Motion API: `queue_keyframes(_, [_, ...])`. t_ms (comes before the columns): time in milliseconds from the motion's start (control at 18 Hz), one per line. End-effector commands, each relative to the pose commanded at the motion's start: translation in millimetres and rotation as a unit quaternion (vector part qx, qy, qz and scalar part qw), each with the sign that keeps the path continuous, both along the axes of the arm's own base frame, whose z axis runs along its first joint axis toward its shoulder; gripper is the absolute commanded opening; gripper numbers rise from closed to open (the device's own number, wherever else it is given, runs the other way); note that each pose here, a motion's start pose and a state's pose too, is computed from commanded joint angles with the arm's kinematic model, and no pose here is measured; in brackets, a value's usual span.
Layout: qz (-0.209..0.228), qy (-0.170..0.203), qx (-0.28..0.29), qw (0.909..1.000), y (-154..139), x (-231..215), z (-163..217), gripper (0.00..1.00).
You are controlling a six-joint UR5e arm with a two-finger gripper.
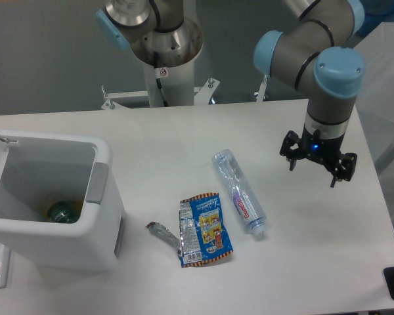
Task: Place the trash in the trash can
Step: 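Move the gripper down over the clear plastic bottle's cap end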
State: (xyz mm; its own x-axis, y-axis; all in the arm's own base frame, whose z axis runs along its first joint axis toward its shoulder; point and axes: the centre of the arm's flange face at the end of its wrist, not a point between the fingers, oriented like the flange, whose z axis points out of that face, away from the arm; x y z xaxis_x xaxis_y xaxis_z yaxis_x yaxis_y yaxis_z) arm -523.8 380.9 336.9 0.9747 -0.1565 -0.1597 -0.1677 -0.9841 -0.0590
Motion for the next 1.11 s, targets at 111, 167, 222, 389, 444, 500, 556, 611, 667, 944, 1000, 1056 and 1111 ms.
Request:
queue_keyframes(111, [0.001, -0.001, 0.0, 1.0, 0, 0, -1, 1.0])
queue_keyframes(167, [0.003, -0.003, 0.001, 1.0, 1, 1, -2, 1.0])
queue_keyframes(222, [0.011, -0.004, 0.005, 0.9999, 3, 1, -3, 1.0])
queue_keyframes(389, [0.064, -0.017, 0.013, 0.9977, 19, 9, -14, 1.0])
queue_keyframes(444, [0.081, -0.024, 0.01, 0.9964, 20, 7, -24, 1.0])
queue_keyframes(500, [0.12, -0.03, 0.009, 0.9922, 22, 3, -32, 1.0])
queue_keyframes(556, [0.168, -0.033, 0.015, 0.985, 26, 1, -33, 1.0])
queue_keyframes(611, [0.204, -0.036, 0.022, 0.9781, 28, 0, -33, 1.0])
queue_keyframes(667, [0.22, -0.038, 0.022, 0.9745, 32, -1, -37, 1.0])
queue_keyframes(944, [0.27, -0.055, 0.027, 0.9609, 62, 7, -57, 1.0])
queue_keyframes(1000, [0.276, -0.059, 0.023, 0.9591, 70, 12, -66, 1.0])
queue_keyframes(1056, [0.274, -0.061, 0.016, 0.9598, 74, 14, -74, 1.0])
queue_keyframes(1111, [0.271, -0.064, 0.011, 0.9604, 75, 14, -83, 1.0])
